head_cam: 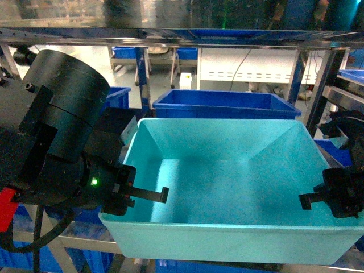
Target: Organize blue bins on left shelf correctly
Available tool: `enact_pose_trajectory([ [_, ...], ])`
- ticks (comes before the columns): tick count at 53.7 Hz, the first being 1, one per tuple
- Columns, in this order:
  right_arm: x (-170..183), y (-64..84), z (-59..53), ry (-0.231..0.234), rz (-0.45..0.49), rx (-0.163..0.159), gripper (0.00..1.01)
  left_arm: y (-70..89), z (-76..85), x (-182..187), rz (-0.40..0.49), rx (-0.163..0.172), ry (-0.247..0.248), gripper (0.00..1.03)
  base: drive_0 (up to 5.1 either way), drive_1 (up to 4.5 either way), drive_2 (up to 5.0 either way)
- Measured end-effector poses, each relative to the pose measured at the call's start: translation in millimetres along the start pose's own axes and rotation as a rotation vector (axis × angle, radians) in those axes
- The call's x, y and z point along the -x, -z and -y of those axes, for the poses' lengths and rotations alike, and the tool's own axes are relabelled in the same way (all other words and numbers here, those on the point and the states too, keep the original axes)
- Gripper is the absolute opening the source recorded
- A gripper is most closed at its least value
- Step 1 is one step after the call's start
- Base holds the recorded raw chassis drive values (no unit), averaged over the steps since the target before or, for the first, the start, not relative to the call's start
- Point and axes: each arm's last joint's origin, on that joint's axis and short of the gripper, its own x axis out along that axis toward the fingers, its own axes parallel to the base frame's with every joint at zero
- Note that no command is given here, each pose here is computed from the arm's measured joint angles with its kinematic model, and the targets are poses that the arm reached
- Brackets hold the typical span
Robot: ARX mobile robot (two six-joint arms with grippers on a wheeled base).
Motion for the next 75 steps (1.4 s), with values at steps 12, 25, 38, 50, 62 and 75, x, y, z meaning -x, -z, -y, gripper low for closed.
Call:
enact_pose_trajectory([
  [12,0,-0.6,0.1,0.001,0.004,0.001,0.07,-0.6,0.1,0,0.004,0.000,0.002,0.02,0.0,0.00,0.0],
  [25,-16,7.1,7.7,0.007,-0.016,0.002,0.07,-4.3,4.2,-12,-0.037,-0.006,0.017,0.02,0.0,0.00,0.0],
  [38,-51,21.5,18.5,0.010,-0.105,-0.002,0.07,-0.4,9.5,-54,-0.141,-0.009,0.063,0.02,0.0,0.00,0.0],
  [50,-83,3.6,23.5,0.017,-0.084,0.057,0.07,-13.3,2.1,-90,-0.191,0.028,0.082,0.02,0.0,0.00,0.0],
  [62,-88,7.5,24.5,0.032,-0.142,0.064,0.07,-18.7,4.3,-101,-0.254,0.013,0.091,0.02,0.0,0.00,0.0],
  [75,-87,11.7,24.9,0.052,-0.238,0.045,0.07,-22.6,9.9,-104,-0.282,-0.039,0.107,0.02,0.0,0.00,0.0],
])
